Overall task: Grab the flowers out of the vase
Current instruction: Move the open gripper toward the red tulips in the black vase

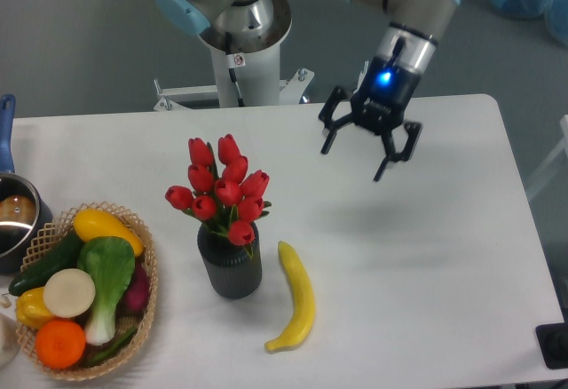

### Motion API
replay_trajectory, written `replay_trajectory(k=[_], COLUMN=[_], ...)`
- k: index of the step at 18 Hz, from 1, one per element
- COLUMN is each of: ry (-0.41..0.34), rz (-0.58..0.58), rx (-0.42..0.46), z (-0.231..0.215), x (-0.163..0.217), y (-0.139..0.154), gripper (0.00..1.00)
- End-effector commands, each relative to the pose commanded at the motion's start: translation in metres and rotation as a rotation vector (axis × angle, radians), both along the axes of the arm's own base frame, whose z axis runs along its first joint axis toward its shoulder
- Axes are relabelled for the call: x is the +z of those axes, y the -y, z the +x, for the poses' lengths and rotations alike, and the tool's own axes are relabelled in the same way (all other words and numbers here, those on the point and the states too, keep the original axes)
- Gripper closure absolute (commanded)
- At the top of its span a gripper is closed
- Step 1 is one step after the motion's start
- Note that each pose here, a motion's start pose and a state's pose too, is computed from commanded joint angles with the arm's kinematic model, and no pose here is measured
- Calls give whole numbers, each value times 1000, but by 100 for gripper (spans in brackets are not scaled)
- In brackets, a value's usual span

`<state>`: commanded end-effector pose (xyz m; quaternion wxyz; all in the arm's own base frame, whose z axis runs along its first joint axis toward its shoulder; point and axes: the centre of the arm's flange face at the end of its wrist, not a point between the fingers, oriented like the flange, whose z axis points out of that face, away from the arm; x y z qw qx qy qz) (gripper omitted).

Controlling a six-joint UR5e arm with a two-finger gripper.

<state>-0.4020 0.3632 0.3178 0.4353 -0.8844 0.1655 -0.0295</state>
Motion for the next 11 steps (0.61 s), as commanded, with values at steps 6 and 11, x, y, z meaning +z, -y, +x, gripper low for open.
replay_trajectory(k=[6,11], ry=[58,69], rz=[118,169], rx=[-58,-100], z=[15,26], x=[-2,-5], y=[-25,-42], gripper=[0,0])
